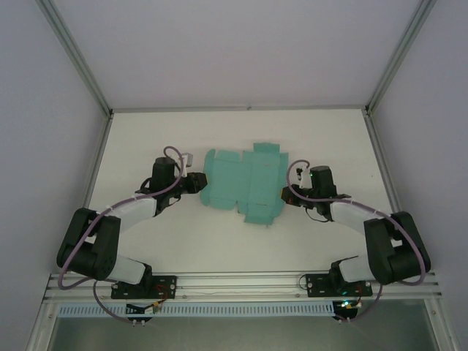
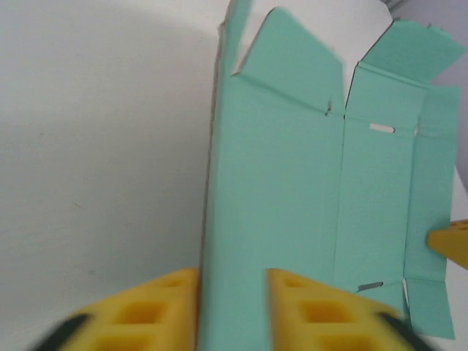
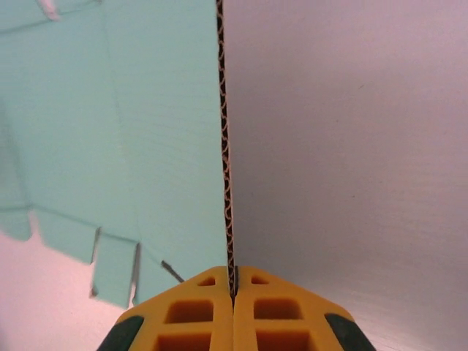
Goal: Assemble paper box
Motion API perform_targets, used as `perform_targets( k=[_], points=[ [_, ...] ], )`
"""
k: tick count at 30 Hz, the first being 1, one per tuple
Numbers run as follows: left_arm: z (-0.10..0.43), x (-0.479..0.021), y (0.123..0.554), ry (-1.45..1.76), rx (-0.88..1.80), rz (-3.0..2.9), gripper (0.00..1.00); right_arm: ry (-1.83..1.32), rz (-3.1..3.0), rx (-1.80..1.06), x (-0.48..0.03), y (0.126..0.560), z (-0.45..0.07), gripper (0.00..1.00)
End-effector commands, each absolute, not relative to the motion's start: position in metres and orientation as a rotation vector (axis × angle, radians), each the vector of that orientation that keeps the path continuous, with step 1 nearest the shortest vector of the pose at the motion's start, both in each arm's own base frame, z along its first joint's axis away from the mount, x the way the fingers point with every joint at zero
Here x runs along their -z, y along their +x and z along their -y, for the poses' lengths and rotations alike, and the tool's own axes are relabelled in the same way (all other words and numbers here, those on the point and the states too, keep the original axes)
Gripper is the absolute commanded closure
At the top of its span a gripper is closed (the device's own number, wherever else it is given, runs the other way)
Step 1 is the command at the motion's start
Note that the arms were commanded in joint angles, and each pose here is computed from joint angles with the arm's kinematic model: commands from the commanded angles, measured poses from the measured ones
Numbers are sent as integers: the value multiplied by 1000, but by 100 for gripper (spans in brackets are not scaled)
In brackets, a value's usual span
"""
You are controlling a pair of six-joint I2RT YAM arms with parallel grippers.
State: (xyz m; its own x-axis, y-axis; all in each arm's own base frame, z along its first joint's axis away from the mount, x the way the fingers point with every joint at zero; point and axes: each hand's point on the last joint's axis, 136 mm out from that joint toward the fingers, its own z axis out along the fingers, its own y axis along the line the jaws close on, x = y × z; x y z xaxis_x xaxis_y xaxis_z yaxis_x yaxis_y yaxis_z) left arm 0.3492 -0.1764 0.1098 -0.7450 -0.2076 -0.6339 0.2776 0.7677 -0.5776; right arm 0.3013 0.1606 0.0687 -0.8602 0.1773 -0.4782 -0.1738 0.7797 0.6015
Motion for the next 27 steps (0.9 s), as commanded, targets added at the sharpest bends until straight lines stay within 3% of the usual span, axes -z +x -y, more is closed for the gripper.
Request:
perform_targets(
  k=[1,2,3,8,13,19,27],
  points=[
    [168,-116,344,-8,848,-2241,22,-69,-2455,-832,-87,305,-157,100],
    [164,-118,344,-26,820,-2250,1,-145,-2437,-876,-97,303,-165,100],
    [160,-121,343,-37,799,-2255,0,-187,-2438,-874,-103,304,-168,100],
    [135,-147,340,-132,635,-2288,0,-469,-2515,-450,-125,320,-158,96],
    [146,-181,334,-131,734,-2303,0,-808,-2433,-97,-150,351,-151,96],
    [196,-228,338,-81,1092,-2230,0,-1094,-2287,124,-159,382,-187,94],
    [233,-232,373,-81,1177,-2231,0,-1214,-2165,124,-145,395,-246,95]
  ],
)
